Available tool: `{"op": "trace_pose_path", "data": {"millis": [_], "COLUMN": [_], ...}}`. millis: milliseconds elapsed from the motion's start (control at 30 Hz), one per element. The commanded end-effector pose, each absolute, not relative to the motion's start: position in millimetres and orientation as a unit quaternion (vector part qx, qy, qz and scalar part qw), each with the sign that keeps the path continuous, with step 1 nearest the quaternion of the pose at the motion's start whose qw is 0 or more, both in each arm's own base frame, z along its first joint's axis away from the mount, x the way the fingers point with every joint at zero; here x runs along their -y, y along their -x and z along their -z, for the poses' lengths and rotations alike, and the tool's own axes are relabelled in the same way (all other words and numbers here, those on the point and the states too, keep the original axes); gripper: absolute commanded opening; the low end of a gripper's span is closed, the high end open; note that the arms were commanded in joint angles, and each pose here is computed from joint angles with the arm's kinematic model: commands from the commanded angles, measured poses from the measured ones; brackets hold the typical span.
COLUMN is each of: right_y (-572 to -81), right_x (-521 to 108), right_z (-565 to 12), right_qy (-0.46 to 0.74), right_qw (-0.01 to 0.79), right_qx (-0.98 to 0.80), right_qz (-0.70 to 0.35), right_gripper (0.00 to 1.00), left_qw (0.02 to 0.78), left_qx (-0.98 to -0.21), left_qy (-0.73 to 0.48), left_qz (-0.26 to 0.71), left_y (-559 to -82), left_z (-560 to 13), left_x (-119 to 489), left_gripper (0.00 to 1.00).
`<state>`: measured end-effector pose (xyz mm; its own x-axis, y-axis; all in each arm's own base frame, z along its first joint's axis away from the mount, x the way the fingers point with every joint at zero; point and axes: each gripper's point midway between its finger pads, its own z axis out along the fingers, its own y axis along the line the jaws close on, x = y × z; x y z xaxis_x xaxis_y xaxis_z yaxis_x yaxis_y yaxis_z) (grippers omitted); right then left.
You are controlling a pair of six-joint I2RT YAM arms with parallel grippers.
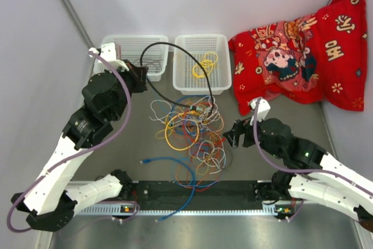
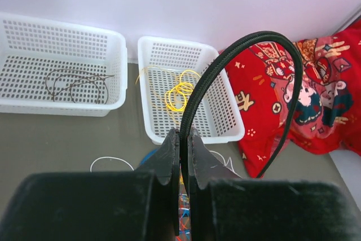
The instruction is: Untangle the cables
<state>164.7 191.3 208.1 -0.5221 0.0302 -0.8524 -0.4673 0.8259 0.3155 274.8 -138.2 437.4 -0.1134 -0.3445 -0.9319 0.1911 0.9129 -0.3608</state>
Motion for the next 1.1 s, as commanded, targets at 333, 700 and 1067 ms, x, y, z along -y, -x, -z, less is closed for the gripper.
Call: {"op": "trace_pose_path", "data": {"millis": [333, 700, 1067], "right_y": [-218, -298, -288], "right_x": [-243, -282, -275], "right_z": [-363, -329, -388], "right_qy": [0.157, 0.141, 0.119], "right_qw": [0.622, 0.606, 0.633], "right_qx": [-0.711, -0.758, -0.725], "right_qz": [-0.287, -0.196, -0.244], "right_gripper": [0.84, 0.76, 0.00], "left_qw": [0.695, 0.681, 0.655], "left_qx": [-0.665, -0.668, -0.705], "left_qy": [0.010, 0.009, 0.059], "left_qz": [0.274, 0.299, 0.265], "left_y": [-252, -238, -237], "left_z": [-491, -484, -433], "left_x": [148, 149, 129], "left_gripper": [0.00, 0.00, 0.55]}}
